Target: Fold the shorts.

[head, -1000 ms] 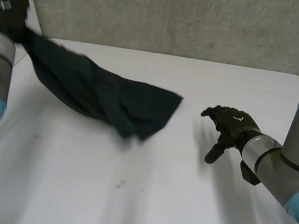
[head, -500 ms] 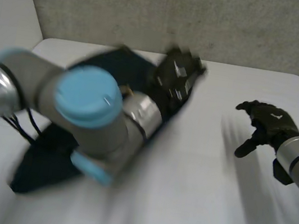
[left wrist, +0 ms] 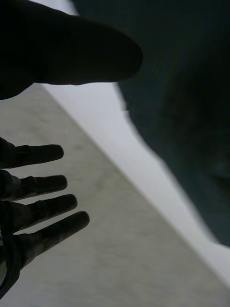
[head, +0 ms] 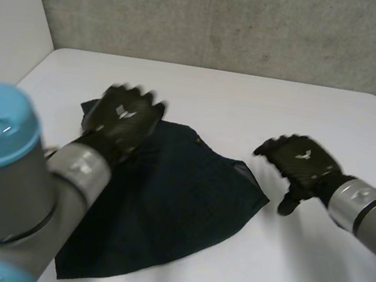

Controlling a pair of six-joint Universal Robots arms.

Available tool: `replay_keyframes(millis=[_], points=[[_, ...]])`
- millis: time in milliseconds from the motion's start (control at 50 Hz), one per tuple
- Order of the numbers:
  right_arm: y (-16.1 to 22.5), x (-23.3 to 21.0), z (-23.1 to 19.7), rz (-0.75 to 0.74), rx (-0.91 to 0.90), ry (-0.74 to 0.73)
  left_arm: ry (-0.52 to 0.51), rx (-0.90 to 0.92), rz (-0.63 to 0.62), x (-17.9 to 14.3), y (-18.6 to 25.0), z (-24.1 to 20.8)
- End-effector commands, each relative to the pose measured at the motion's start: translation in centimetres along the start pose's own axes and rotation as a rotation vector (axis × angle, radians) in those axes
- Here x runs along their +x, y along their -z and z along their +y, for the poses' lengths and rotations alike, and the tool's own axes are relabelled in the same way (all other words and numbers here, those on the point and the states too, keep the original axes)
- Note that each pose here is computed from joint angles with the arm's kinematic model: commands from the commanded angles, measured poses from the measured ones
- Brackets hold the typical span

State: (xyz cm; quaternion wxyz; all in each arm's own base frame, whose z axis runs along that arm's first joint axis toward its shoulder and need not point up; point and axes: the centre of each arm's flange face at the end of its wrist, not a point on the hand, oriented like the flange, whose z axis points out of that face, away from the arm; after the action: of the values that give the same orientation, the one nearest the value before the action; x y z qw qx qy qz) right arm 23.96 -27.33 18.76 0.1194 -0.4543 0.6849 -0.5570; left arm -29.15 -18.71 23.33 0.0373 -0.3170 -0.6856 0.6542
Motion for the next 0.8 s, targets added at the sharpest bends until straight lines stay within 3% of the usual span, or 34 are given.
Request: replay_keyframes(millis=[20,140,400,660,800], points=[[-1.9,-2.5,1.3,-0.133,-0.010,0.125,0.063,-0.263,0.043,0.5,4.8,4.8],[-3.4,-3.7,2.5,-0.190,-0.018,0.179,0.103,-0.459,0.105,1.1,7.6,7.3],[-5.2,-4.1,3.1,-0.208,-0.013,0.208,0.152,-0.528,0.134,0.8,7.7,9.2],[-4.0,-3.7,1.3,-0.180,-0.003,-0.004,0.165,-0.478,0.062,0.2,4.8,11.2],[-3.5,-3.2,0.9,-0.130,-0.016,-0.033,0.131,-0.501,0.076,0.6,4.5,12.1]])
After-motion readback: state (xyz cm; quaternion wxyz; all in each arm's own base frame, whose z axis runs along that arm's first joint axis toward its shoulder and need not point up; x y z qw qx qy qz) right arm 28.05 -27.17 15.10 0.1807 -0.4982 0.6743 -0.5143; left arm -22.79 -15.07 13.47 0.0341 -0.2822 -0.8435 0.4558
